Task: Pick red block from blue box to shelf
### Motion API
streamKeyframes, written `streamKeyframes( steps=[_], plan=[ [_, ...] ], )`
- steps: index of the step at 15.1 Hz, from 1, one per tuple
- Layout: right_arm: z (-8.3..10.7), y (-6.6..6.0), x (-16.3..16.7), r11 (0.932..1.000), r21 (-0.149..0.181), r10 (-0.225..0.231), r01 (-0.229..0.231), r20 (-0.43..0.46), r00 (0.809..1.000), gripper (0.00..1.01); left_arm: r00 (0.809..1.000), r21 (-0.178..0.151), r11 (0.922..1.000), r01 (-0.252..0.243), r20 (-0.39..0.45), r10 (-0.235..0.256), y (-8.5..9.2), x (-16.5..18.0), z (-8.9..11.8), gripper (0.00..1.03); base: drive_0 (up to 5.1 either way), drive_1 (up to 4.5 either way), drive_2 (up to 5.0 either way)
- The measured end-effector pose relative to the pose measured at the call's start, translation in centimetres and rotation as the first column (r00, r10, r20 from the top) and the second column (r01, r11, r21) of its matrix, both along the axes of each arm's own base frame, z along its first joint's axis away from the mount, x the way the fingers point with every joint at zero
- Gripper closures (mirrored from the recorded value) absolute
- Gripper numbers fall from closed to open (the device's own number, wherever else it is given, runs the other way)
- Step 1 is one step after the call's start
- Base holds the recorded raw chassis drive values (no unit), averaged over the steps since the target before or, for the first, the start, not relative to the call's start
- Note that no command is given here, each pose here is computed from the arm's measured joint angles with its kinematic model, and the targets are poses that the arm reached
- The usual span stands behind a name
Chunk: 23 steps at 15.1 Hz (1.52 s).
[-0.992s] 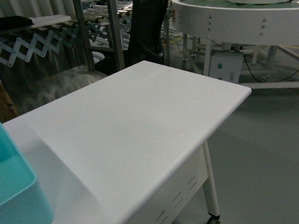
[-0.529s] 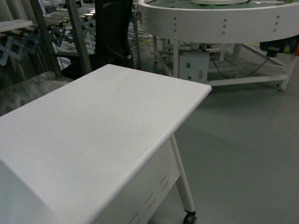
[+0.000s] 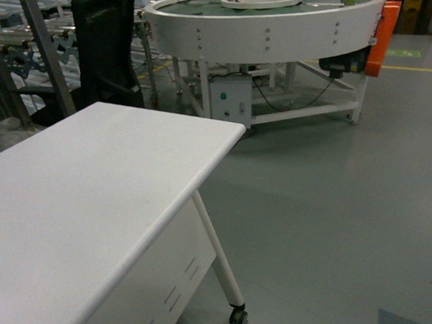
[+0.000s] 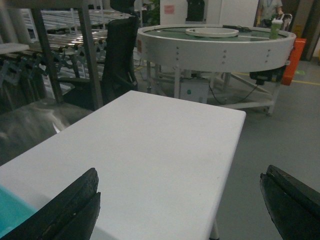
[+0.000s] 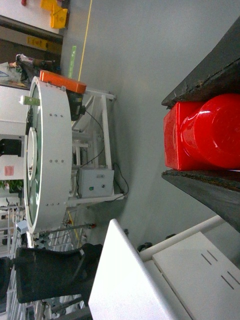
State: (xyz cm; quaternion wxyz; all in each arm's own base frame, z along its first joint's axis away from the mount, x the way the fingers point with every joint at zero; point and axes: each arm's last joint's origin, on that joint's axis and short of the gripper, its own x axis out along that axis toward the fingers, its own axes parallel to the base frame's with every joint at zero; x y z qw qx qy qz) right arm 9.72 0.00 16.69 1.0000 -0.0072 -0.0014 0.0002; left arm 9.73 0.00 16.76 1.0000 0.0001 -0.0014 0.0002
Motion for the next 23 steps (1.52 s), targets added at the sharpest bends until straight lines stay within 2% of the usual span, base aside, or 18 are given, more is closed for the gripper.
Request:
streamKeyframes(
  steps=[23],
  plan=[
    [0.00, 0.00, 0.00, 1.0000, 0.000, 0.000, 0.000, 0.000, 1.000, 0.73, 1.000, 0.000, 1.0000, 0.000, 0.000, 0.000, -0.01, 0.00, 0.00, 0.05, -1.6, -1.59, -1.6]
  ],
)
